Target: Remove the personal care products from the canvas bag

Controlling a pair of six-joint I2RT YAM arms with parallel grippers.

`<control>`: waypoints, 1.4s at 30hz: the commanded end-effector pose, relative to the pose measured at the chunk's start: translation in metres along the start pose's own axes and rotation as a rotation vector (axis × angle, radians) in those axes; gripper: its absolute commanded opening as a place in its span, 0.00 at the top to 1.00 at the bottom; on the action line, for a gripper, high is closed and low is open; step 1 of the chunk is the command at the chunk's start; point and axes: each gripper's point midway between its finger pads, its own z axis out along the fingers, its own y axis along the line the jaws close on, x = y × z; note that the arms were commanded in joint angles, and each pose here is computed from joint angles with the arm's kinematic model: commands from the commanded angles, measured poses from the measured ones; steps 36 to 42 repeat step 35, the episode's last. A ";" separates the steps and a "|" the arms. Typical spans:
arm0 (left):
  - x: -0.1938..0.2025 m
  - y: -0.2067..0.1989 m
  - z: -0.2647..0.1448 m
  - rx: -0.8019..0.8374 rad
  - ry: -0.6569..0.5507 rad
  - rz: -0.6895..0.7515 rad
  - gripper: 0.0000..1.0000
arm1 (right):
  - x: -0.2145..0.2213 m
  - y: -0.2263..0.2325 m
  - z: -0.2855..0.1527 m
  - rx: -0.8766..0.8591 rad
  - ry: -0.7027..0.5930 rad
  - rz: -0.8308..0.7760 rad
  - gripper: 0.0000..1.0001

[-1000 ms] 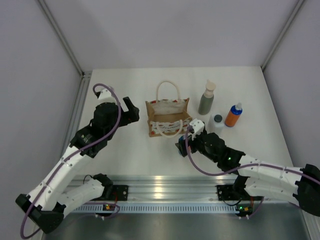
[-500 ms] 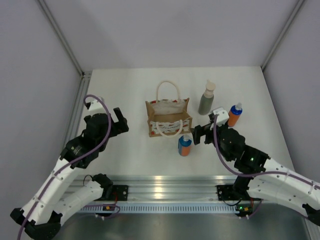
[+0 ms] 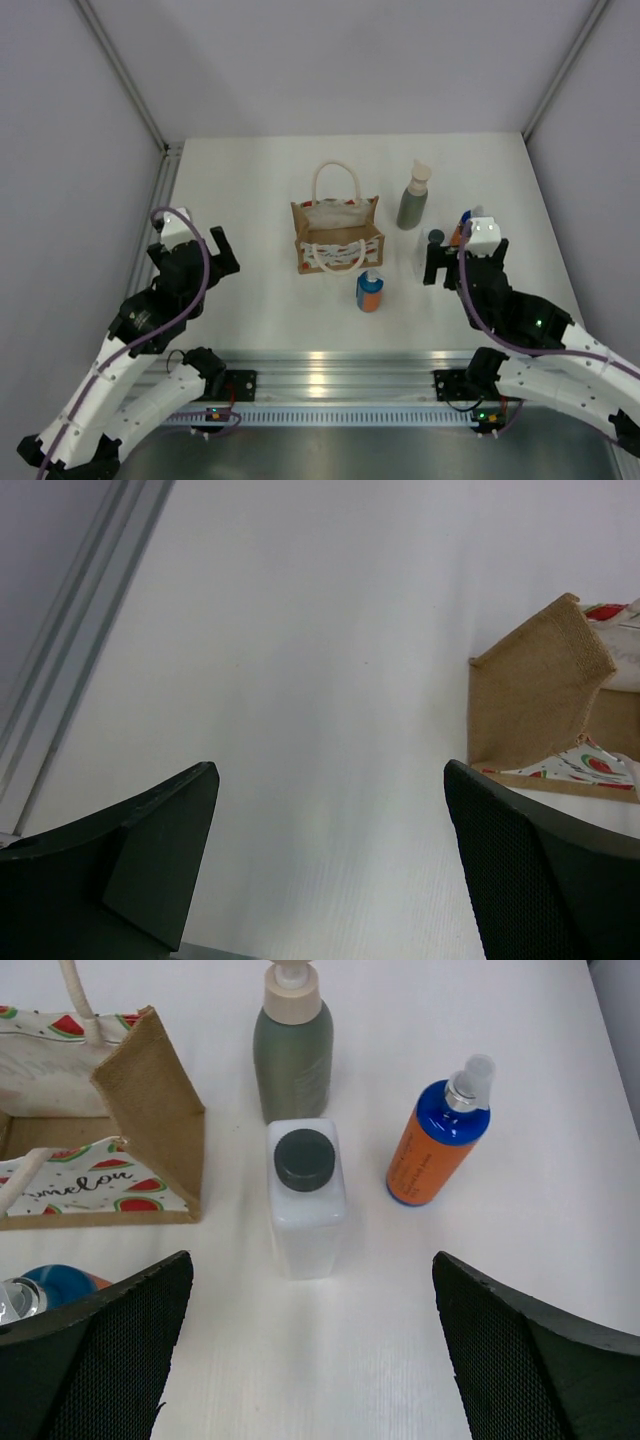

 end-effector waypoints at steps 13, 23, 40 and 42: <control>-0.001 0.021 -0.016 0.015 -0.082 -0.015 0.02 | -0.017 -0.046 -0.036 0.015 -0.074 0.061 0.01; -0.005 0.027 -0.020 0.005 -0.115 -0.050 0.02 | -0.021 -0.046 -0.036 0.021 -0.076 0.049 0.01; -0.004 0.027 -0.018 0.003 -0.109 -0.044 0.02 | -0.018 -0.045 -0.035 0.026 -0.070 0.053 0.01; -0.004 0.027 -0.018 0.003 -0.109 -0.044 0.02 | -0.018 -0.045 -0.035 0.026 -0.070 0.053 0.01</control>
